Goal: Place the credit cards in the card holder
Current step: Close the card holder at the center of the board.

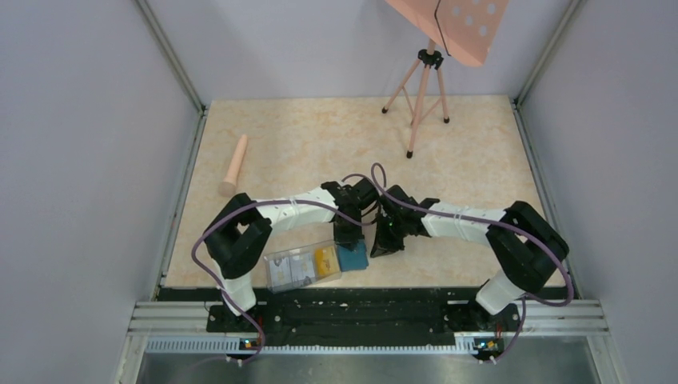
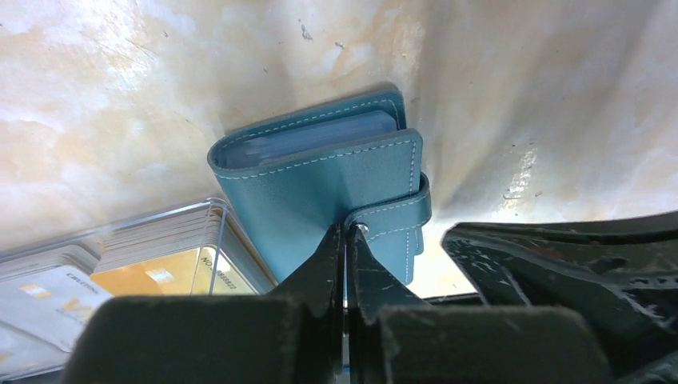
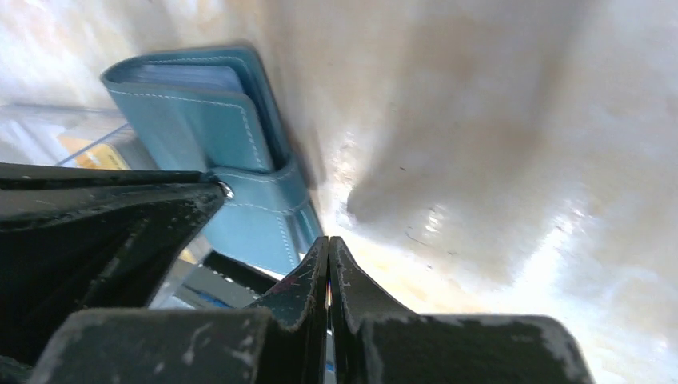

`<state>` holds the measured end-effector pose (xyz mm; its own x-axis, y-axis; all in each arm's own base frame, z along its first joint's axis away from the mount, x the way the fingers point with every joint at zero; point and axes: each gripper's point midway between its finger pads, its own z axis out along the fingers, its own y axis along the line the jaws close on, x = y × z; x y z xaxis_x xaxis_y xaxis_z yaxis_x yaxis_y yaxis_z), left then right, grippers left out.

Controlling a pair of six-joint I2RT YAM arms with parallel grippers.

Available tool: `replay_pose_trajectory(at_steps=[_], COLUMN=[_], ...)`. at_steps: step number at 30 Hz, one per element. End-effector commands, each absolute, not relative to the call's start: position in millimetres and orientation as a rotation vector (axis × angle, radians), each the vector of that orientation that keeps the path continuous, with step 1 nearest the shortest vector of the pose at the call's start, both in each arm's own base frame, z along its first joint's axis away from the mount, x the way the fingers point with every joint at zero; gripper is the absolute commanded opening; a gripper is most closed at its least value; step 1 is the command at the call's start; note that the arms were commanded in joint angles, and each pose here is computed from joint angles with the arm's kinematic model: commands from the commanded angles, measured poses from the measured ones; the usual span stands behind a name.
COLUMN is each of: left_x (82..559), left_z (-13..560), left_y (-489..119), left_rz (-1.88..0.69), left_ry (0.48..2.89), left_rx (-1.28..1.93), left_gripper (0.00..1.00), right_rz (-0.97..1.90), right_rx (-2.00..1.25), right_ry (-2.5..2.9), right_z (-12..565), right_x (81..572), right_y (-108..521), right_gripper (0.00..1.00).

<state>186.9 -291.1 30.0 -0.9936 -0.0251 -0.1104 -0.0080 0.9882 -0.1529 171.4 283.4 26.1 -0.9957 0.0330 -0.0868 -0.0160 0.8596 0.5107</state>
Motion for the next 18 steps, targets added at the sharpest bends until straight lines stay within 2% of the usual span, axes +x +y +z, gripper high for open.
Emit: replay_pose_trajectory(at_steps=[1,18], left_x=[154.1,165.3], left_z=[2.0,34.3], left_y=[-282.7,-293.8], left_rz=[0.011,-0.108], left_ry=[3.030,2.980], left_rx=[0.152,0.131], left_gripper=[0.00,0.00], right_rz=[0.894,1.052], right_rx=[-0.096,-0.122], right_ry=[2.670,2.554], right_z=[79.2,102.3], right_x=[194.3,201.5], right_y=[310.7,329.5], right_gripper=[0.00,0.00])
